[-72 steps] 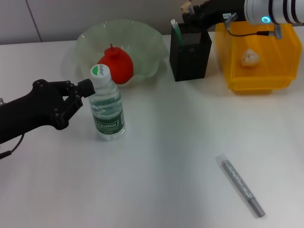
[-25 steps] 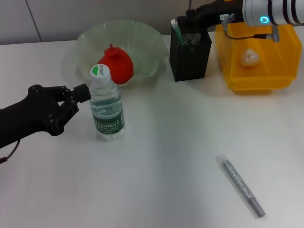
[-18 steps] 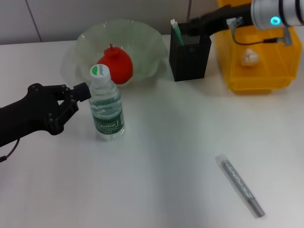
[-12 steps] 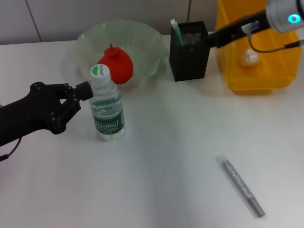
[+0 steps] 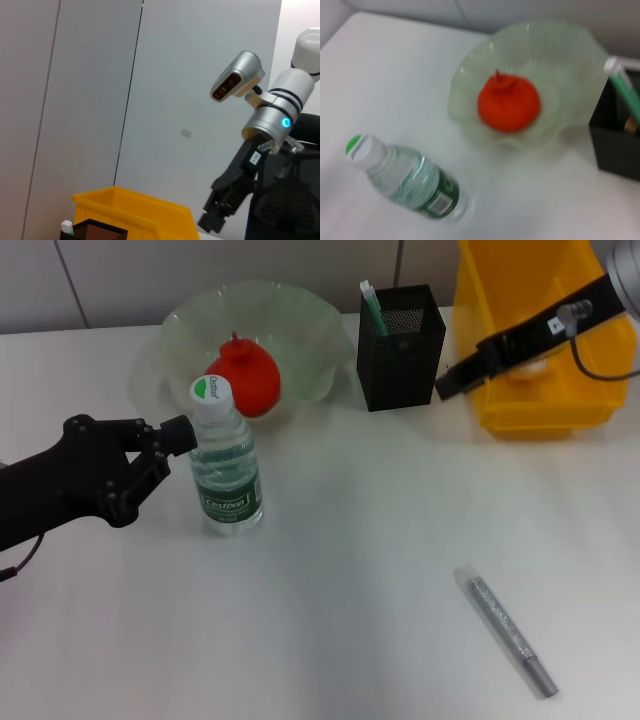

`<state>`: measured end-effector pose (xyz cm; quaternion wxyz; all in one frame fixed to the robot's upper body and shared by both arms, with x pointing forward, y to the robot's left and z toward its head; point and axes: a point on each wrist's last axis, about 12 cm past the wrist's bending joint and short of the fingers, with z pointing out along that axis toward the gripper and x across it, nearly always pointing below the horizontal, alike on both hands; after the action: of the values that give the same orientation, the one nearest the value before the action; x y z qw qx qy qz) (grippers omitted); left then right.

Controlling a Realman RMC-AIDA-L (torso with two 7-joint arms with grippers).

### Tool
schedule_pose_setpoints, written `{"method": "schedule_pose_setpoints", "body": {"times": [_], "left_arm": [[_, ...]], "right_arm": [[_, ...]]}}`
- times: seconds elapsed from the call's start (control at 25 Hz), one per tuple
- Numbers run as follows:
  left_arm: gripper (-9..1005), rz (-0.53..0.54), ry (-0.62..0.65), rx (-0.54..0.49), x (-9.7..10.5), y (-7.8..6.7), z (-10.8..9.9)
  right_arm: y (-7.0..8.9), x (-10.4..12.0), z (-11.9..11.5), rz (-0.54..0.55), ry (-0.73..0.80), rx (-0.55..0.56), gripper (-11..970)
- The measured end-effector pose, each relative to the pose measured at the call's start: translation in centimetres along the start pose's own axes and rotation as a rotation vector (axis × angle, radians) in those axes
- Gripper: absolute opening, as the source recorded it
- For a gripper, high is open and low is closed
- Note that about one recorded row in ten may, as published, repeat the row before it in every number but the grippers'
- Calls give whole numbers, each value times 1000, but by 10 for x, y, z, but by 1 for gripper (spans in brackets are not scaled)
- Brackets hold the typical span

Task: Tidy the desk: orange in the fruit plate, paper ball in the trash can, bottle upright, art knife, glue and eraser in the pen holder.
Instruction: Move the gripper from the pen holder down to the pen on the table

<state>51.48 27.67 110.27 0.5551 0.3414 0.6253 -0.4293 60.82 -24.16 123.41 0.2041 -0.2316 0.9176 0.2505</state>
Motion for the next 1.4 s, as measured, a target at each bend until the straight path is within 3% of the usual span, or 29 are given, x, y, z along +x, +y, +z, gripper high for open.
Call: {"method": "schedule_pose_setpoints", "body": {"times": [0.52, 0.76, 1.04, 1.4], "left_arm": [[25, 20, 37, -9, 4, 1, -1], [25, 15, 80, -11, 8, 2, -6], [25, 13, 90, -27, 11, 2, -11], [25, 12, 94, -65, 23, -1, -11]], "right_arm": [[2, 18, 23, 147, 154, -88, 308], [12, 23, 29, 176, 205, -106, 308], [25, 23, 35, 175, 254, -33, 307], [26, 22, 35, 225, 363, 82, 306]]}}
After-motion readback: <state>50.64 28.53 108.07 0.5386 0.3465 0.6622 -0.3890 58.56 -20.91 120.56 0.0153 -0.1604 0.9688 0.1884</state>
